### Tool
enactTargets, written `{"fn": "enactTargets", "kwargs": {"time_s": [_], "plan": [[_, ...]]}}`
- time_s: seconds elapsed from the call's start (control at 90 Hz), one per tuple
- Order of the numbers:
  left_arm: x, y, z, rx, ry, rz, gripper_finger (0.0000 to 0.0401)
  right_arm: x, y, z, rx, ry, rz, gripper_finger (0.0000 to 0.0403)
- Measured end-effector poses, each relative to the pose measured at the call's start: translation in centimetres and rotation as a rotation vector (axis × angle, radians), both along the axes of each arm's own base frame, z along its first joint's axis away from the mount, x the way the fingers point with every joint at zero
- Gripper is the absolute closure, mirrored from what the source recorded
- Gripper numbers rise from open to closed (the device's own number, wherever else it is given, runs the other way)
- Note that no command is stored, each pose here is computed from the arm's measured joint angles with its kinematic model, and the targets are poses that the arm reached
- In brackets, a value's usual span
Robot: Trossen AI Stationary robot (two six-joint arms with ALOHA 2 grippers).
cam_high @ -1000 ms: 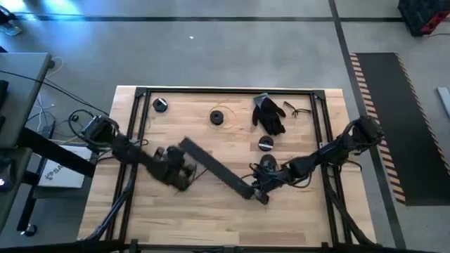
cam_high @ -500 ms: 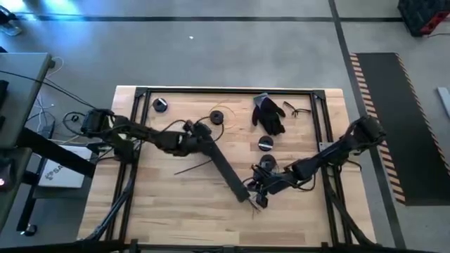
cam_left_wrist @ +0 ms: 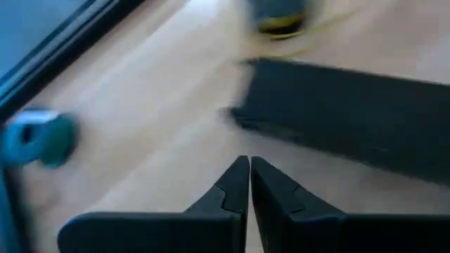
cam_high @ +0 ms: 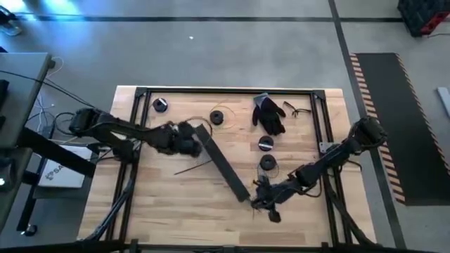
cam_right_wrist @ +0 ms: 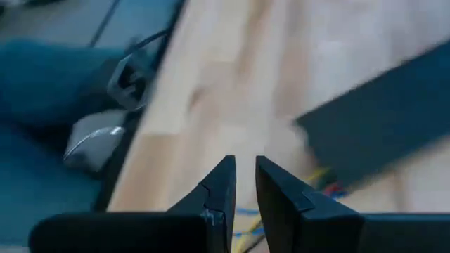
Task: Ziptie cables
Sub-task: Move the black cable duct to the center of the table
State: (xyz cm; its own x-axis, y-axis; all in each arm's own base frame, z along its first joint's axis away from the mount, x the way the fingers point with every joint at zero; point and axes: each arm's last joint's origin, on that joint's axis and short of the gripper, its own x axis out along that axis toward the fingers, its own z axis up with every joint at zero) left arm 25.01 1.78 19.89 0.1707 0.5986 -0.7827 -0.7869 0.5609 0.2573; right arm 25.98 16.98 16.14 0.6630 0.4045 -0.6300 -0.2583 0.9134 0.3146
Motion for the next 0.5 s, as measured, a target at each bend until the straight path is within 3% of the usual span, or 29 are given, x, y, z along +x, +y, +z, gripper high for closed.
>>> {"fn": "enactTargets", "kwargs": {"time_s": [0.078, 0.233, 0.367, 0.5], "plan": [[0.0, 1.9, -0.6, -0.017, 0.019, -0.010, 0.0401, -0.1, 0.2, -0.7, -0.017, 0.029, 0.010, 0.0363], [0.2, 5.5, -2.4, -0.067, -0.080, -0.027, 0.0401, 0.5, -0.1, -1.7, -0.036, 0.036, 0.000, 0.0363], [1.0, 7.5, -4.4, -0.096, -0.253, -0.034, 0.0401, 0.8, -0.3, -1.8, -0.032, 0.030, -0.017, 0.0363], [2.8, 8.9, -5.6, -0.043, -0.398, -0.039, 0.0401, 0.8, -0.3, -1.9, -0.062, 0.012, -0.056, 0.0363]]}}
